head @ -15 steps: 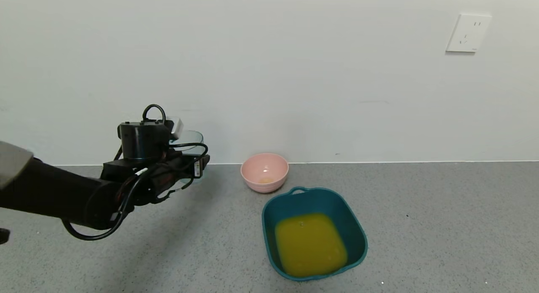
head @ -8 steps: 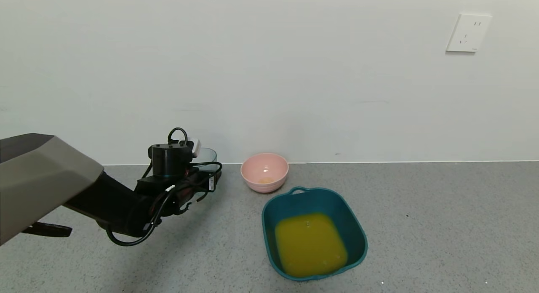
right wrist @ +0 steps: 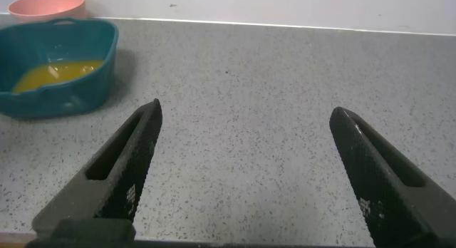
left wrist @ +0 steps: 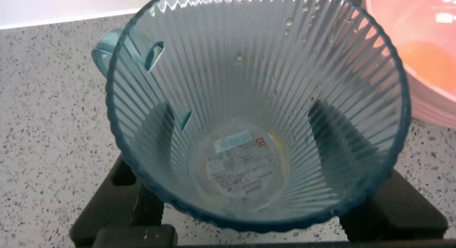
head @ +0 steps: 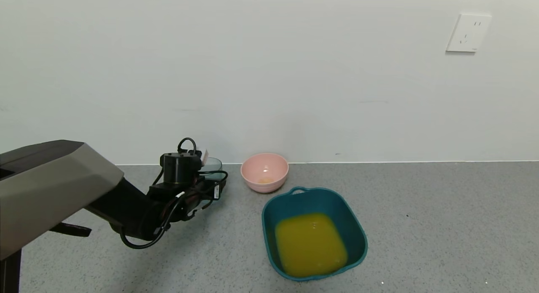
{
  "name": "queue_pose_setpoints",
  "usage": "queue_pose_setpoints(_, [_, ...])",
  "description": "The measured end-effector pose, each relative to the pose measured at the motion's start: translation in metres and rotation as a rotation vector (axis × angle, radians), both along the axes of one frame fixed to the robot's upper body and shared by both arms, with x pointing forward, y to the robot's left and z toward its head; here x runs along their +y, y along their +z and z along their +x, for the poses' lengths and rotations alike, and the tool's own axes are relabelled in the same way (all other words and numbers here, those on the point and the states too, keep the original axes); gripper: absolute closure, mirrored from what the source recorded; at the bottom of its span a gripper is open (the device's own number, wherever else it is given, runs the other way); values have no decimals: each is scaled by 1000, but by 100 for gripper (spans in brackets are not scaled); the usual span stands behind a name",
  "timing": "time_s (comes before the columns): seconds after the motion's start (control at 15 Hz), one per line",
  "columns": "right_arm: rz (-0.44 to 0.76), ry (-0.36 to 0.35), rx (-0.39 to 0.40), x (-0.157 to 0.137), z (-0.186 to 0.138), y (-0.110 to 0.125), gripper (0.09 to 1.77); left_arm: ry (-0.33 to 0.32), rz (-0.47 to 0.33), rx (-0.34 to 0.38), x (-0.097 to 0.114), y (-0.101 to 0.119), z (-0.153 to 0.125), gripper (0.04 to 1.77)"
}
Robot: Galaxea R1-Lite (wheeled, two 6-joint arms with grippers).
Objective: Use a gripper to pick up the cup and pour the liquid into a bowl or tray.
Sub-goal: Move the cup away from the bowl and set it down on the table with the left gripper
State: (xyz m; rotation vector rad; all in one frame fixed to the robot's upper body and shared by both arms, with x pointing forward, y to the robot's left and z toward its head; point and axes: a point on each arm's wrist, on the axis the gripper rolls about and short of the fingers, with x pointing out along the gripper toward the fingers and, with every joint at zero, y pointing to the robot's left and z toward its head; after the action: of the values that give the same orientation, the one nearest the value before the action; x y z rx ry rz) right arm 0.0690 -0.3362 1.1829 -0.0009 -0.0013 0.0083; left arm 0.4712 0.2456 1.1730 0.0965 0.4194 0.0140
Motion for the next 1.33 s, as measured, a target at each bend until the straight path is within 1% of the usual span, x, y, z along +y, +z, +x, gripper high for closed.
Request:
queue_pose_setpoints(0.47, [0,0,0,0,0,0,15,-4,7,29,-2,-12,2,51])
queue_pose_setpoints(1.33, [0,0,0,0,0,0,15,-4,10,37,-2,-15,3,52])
